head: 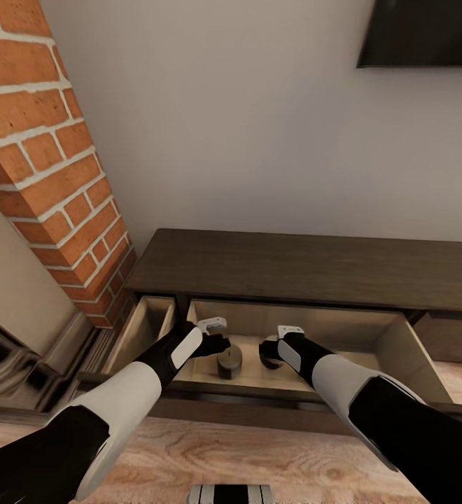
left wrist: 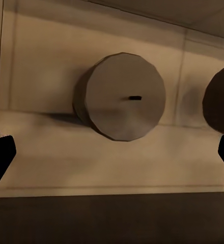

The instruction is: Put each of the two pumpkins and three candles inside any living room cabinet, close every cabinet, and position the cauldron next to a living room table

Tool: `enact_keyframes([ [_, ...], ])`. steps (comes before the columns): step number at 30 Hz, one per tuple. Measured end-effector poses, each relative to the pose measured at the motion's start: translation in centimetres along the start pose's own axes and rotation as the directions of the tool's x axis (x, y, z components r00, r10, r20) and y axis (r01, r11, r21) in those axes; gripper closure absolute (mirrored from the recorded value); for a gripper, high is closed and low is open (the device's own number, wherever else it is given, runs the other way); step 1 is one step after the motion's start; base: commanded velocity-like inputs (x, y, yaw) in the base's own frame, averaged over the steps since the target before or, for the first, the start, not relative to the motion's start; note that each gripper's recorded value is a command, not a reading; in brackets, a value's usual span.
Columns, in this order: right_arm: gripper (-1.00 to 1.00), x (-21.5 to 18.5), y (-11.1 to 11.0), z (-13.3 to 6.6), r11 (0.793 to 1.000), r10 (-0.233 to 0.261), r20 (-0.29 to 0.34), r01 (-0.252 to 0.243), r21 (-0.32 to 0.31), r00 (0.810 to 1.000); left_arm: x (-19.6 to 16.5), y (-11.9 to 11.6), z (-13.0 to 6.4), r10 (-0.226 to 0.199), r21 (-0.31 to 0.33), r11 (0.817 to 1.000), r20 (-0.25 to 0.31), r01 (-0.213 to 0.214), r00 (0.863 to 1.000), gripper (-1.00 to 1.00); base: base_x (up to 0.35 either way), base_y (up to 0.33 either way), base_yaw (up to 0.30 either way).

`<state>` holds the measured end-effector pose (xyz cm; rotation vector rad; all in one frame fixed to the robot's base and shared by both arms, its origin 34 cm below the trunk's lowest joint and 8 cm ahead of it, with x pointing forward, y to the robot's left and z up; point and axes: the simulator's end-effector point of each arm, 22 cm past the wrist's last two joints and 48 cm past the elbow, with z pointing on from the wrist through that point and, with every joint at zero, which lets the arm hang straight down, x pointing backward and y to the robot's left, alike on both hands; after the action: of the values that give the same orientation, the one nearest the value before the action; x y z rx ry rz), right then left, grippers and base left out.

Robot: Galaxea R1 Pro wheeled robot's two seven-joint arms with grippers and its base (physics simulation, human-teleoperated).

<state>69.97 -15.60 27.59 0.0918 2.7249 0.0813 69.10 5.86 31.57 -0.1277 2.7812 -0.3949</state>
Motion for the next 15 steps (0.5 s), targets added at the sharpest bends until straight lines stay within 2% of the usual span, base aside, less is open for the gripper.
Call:
enact_keyframes([
  [9,1.00,1.5,0.0,1.4,1.000,-0.002,-0.038,0.002,0.001,0.999,1.0,0.5,1.4,-0.006,-0.003,1.000,-0.026,0.006,1.000,-1.00,0.000,0.000,0.000],
  [11,1.00,1.9,0.0,1.3,1.000,-0.005,-0.057,0.005,0.001,0.998,1.0,0.5,1.4,-0.006,-0.003,1.000,-0.026,0.005,1.000,-1.00,0.000,0.000,0.000],
  [13,1.00,3.1,0.0,1.3,1.000,-0.008,-0.108,0.008,0.001,0.994,0.9,0.4,1.4,-0.005,0.000,1.000,-0.022,0.005,1.000,-1.00,0.000,0.000,0.000],
  [15,1.00,3.2,-0.1,1.2,1.000,-0.015,-0.116,0.015,0.003,0.993,0.8,0.3,1.3,-0.004,0.000,1.000,-0.021,0.004,1.000,-1.00,0.000,0.000,0.000],
])
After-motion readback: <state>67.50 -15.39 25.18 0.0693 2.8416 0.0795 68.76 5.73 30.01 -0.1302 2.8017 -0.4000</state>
